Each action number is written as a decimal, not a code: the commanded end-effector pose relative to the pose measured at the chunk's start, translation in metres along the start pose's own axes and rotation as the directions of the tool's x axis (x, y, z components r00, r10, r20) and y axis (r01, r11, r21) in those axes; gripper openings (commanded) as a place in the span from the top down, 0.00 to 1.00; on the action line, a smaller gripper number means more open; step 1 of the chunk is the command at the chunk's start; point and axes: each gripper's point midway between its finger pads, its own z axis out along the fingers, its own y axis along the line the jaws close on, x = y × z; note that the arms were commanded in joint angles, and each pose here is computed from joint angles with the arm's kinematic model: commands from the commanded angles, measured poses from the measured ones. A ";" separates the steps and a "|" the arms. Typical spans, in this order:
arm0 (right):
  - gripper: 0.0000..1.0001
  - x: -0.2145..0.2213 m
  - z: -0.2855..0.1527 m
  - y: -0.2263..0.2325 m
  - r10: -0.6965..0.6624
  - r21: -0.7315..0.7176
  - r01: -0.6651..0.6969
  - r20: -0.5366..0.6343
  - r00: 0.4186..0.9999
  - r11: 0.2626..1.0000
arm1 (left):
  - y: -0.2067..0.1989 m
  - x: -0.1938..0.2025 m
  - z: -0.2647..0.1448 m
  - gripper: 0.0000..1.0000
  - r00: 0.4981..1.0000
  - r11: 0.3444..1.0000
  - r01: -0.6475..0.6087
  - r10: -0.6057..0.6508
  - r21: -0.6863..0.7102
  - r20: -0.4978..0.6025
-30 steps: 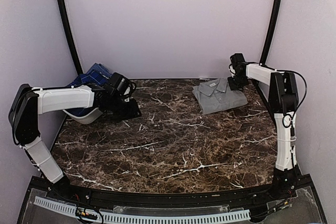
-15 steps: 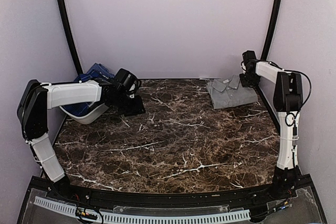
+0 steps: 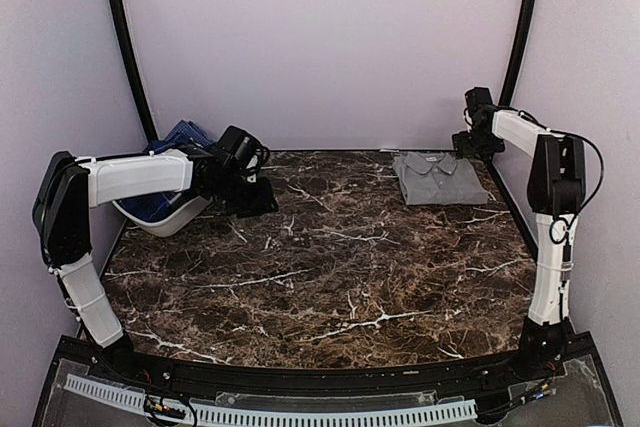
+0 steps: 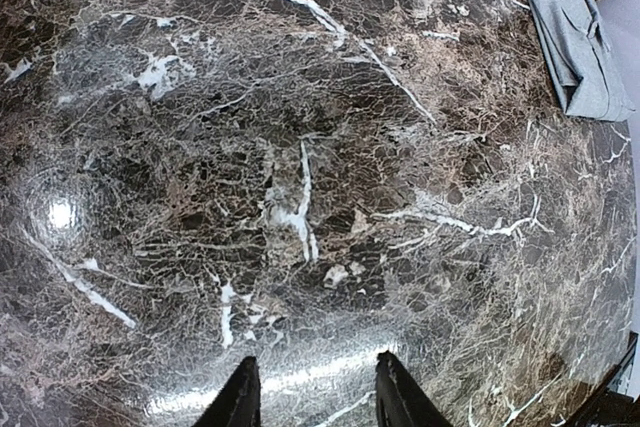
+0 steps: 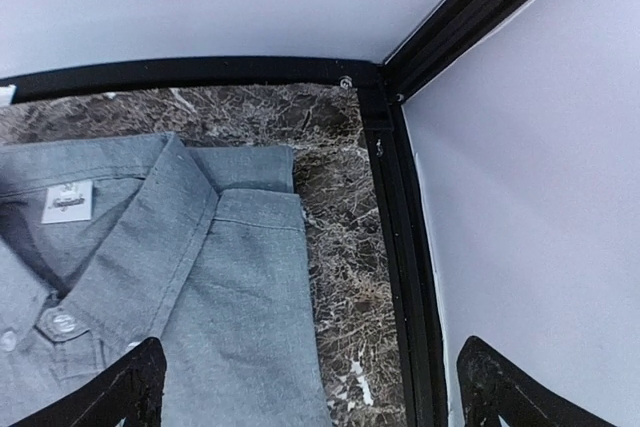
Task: Fold and stack the long sleeve shirts
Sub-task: Move the square-folded shirt to the corner of the board.
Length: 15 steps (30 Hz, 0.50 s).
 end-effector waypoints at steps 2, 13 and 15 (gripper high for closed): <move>0.01 -0.033 -0.066 0.003 0.134 -0.055 -0.127 0.148 0.980 0.990 | -0.012 -0.015 -0.022 0.62 0.999 0.999 -0.007 0.005 0.044 0.047; 0.01 0.017 -0.149 0.091 0.234 -0.346 -0.168 0.160 0.959 0.923 | -0.040 -0.025 -0.048 0.61 0.988 0.987 -0.074 0.053 0.145 0.143; 0.01 0.029 -0.177 0.111 0.260 -0.444 -0.170 0.151 0.954 0.880 | -0.048 -0.023 -0.054 0.57 0.985 0.981 -0.097 0.070 0.167 0.160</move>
